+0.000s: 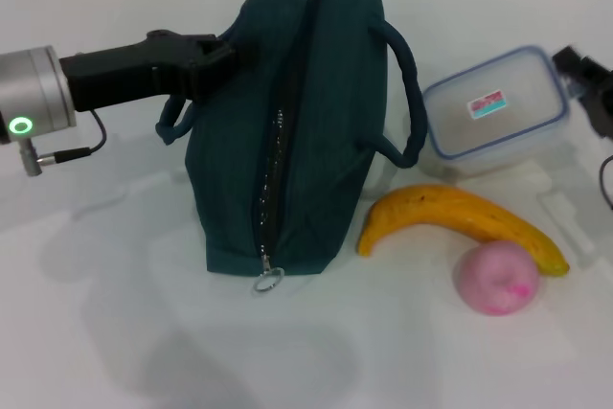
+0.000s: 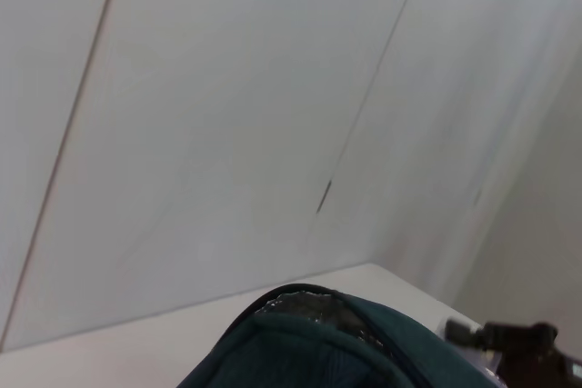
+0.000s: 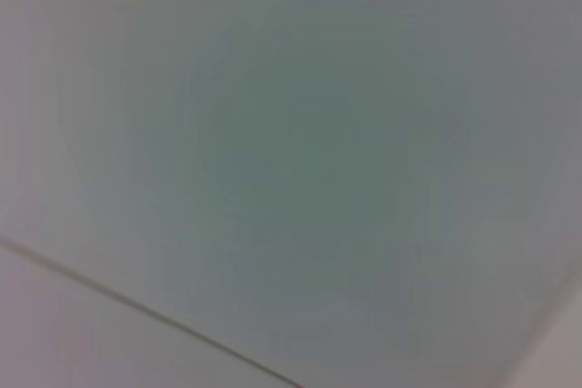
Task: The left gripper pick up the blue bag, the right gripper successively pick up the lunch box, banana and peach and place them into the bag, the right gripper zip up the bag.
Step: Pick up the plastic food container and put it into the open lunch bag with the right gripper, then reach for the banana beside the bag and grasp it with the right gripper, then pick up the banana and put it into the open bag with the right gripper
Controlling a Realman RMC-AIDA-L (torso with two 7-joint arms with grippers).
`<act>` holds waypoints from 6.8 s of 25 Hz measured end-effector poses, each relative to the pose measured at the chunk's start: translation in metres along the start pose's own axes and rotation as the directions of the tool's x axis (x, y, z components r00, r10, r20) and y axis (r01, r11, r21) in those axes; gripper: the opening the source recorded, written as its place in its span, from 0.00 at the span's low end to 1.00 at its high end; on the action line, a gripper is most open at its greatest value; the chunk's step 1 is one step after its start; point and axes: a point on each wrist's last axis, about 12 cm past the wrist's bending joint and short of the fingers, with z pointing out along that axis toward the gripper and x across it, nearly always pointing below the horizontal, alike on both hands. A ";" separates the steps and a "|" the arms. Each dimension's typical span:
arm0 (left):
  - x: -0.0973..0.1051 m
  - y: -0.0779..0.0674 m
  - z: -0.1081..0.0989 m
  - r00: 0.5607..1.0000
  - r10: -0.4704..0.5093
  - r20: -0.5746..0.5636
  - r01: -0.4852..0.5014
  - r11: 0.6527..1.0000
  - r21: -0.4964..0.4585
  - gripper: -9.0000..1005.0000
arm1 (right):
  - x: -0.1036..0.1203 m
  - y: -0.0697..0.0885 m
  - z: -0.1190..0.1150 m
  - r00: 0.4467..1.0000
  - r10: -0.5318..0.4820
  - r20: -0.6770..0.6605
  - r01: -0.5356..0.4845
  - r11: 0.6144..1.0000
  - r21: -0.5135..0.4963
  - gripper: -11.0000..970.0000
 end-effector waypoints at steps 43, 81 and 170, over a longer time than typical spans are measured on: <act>-0.001 -0.004 0.016 0.988 -0.150 0.034 0.148 0.987 0.054 0.05 | -0.003 0.111 0.092 0.863 -0.469 -0.189 0.271 0.744 -0.611 0.11; 0.005 0.001 0.021 0.987 -0.152 0.045 0.152 0.988 0.010 0.05 | -0.073 0.115 0.045 0.197 -0.786 -0.586 0.614 0.565 -0.550 0.72; -0.007 0.009 0.018 0.994 -0.084 0.063 0.086 0.996 -0.031 0.05 | -0.109 0.129 0.048 0.686 -0.709 -0.161 0.569 0.661 -0.489 0.51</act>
